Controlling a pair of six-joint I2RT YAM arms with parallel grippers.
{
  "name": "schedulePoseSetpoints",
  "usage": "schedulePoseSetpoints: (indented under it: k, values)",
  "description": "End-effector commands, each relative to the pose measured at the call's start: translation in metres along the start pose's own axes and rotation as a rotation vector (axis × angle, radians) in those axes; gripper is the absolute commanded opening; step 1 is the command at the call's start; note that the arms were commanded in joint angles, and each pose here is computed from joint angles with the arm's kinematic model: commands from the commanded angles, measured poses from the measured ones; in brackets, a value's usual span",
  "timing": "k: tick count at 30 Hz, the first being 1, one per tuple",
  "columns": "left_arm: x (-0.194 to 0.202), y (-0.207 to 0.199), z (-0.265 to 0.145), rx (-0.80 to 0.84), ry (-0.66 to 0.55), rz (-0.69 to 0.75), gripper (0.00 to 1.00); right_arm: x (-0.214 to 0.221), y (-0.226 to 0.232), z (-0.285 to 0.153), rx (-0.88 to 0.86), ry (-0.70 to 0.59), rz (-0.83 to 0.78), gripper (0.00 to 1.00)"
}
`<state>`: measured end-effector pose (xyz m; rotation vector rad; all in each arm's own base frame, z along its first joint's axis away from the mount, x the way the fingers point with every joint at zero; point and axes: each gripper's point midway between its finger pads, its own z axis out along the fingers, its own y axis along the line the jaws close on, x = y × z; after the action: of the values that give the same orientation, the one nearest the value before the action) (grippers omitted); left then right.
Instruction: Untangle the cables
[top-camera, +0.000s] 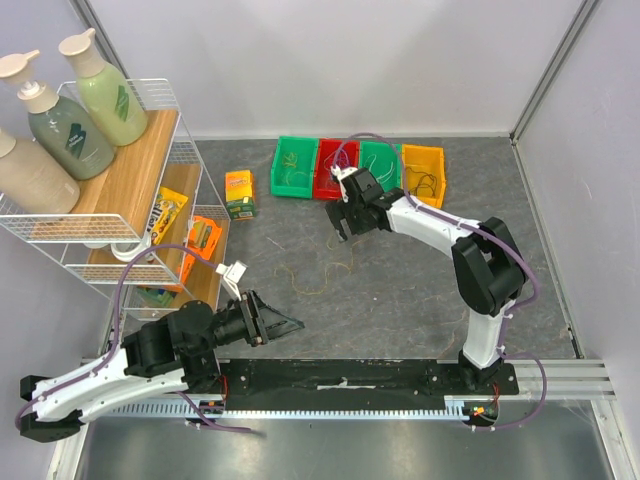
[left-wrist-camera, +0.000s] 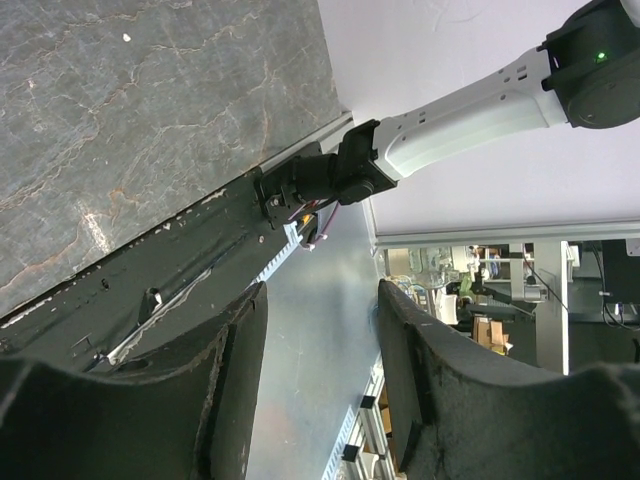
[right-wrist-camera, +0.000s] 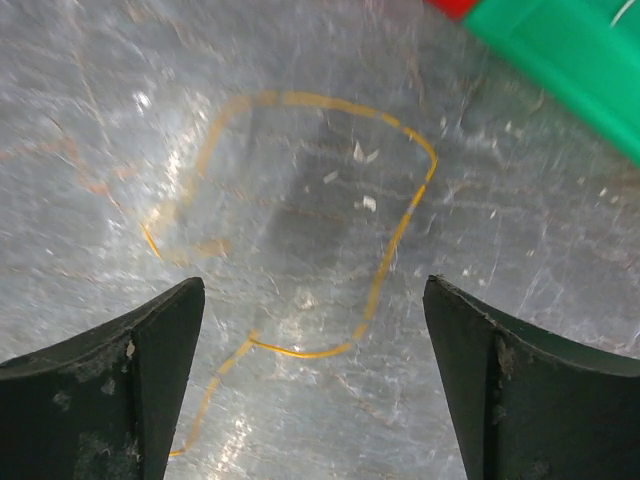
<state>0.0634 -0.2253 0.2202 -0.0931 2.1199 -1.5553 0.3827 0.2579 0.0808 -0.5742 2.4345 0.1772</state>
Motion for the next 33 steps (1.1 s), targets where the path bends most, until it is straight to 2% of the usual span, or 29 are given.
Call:
schedulePoseSetpoints:
  k: [1,7,10,11,12,13,15,16,18,19,24,27,30,33]
  values:
    - [-0.002,-0.014,-0.002,0.038,0.006,0.028,0.54,0.014,0.000,-0.003,-0.018,0.013,-0.001,0.98]
    - [-0.002,-0.013,-0.004,0.046,0.003,0.018,0.55,0.028,0.021,0.006,-0.131,-0.003,0.086,0.98]
    - [-0.002,-0.013,-0.005,0.051,0.003,0.016,0.54,0.019,0.036,0.002,-0.204,-0.081,0.156,0.97]
    - [-0.002,-0.014,-0.006,0.053,0.002,0.018,0.54,0.017,0.039,0.001,-0.224,-0.096,0.182,0.94]
    - [-0.002,-0.014,-0.007,0.051,0.003,0.016,0.54,0.016,0.042,0.001,-0.242,-0.105,0.195,0.86]
    - [-0.002,-0.013,-0.007,0.051,0.001,0.018,0.54,0.014,0.045,0.000,-0.252,-0.113,0.204,0.74]
    - [-0.002,-0.013,-0.006,0.049,0.002,0.012,0.54,0.012,0.041,0.001,-0.228,-0.122,0.211,0.36]
    - [-0.001,-0.012,-0.006,0.049,0.005,0.012,0.54,0.011,0.040,-0.002,-0.220,-0.122,0.213,0.24]
    - [0.000,-0.013,-0.007,0.053,0.012,0.020,0.54,0.010,0.042,-0.012,-0.215,-0.126,0.192,0.05]
    - [0.001,-0.014,-0.006,0.053,0.016,0.025,0.54,0.007,0.044,-0.021,-0.221,-0.138,0.179,0.00]
    - [-0.003,-0.032,-0.008,0.095,0.026,0.112,0.50,-0.011,0.063,-0.083,-0.355,-0.201,0.165,0.00]
    - [-0.004,-0.056,-0.009,0.162,0.052,0.229,0.47,-0.015,0.078,-0.120,-0.476,-0.218,0.173,0.00]
    - [-0.012,-0.068,-0.004,0.158,0.037,0.339,0.47,-0.007,0.103,-0.151,-0.646,-0.170,0.199,0.00]
    - [-0.022,-0.069,0.005,0.114,0.012,0.433,0.54,0.004,0.121,-0.172,-0.770,-0.112,0.235,0.00]
